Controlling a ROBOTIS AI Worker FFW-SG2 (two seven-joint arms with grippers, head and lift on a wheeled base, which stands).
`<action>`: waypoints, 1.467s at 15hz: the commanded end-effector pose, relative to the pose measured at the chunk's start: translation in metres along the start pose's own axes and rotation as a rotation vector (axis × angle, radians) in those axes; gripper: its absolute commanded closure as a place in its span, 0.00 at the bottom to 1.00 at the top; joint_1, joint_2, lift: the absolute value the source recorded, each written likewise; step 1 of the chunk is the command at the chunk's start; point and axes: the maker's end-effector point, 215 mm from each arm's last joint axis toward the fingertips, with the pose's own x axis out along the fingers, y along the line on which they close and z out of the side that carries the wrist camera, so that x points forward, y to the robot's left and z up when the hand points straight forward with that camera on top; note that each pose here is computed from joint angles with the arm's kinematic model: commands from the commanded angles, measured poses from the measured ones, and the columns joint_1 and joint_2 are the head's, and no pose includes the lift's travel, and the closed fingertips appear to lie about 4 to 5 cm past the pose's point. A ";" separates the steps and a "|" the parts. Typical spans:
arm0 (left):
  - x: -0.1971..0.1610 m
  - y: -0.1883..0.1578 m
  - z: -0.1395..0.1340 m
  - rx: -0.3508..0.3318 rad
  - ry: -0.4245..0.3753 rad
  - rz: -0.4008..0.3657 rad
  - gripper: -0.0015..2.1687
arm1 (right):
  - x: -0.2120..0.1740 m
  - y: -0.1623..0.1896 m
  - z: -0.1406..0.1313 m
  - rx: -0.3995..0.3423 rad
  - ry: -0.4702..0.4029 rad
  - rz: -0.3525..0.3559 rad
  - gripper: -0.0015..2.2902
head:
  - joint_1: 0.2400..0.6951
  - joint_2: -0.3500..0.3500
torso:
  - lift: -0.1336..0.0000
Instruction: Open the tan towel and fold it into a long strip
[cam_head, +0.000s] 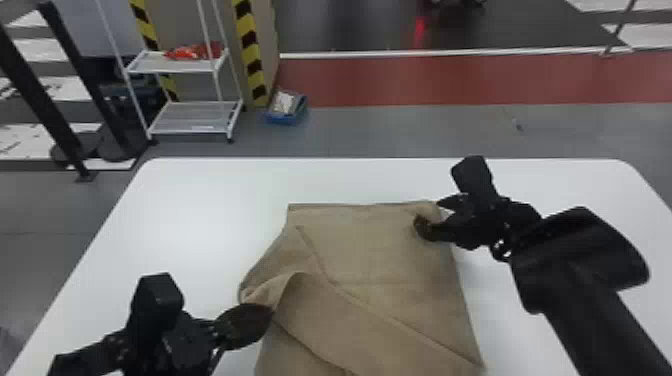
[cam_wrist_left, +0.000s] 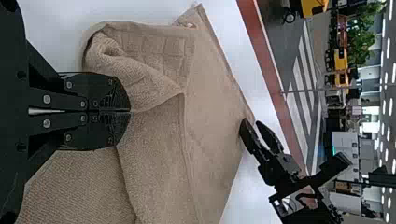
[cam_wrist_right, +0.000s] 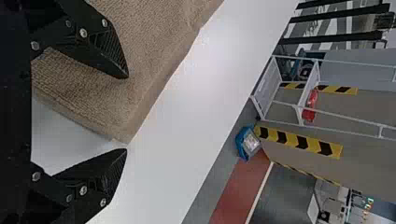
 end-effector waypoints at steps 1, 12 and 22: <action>0.006 -0.002 0.003 -0.007 -0.011 -0.009 0.80 | 0.001 0.000 -0.007 0.019 0.014 0.007 0.28 | 1.00 0.58 | 0.10; -0.010 0.033 0.021 0.014 -0.045 0.074 0.80 | -0.105 -0.096 0.008 0.241 -0.182 -0.210 0.66 | 1.00 0.49 | 0.10; -0.047 0.115 0.029 -0.052 -0.090 0.266 0.80 | -0.381 -0.144 -0.166 0.591 -0.345 -0.568 0.66 | 1.00 0.14 | 0.10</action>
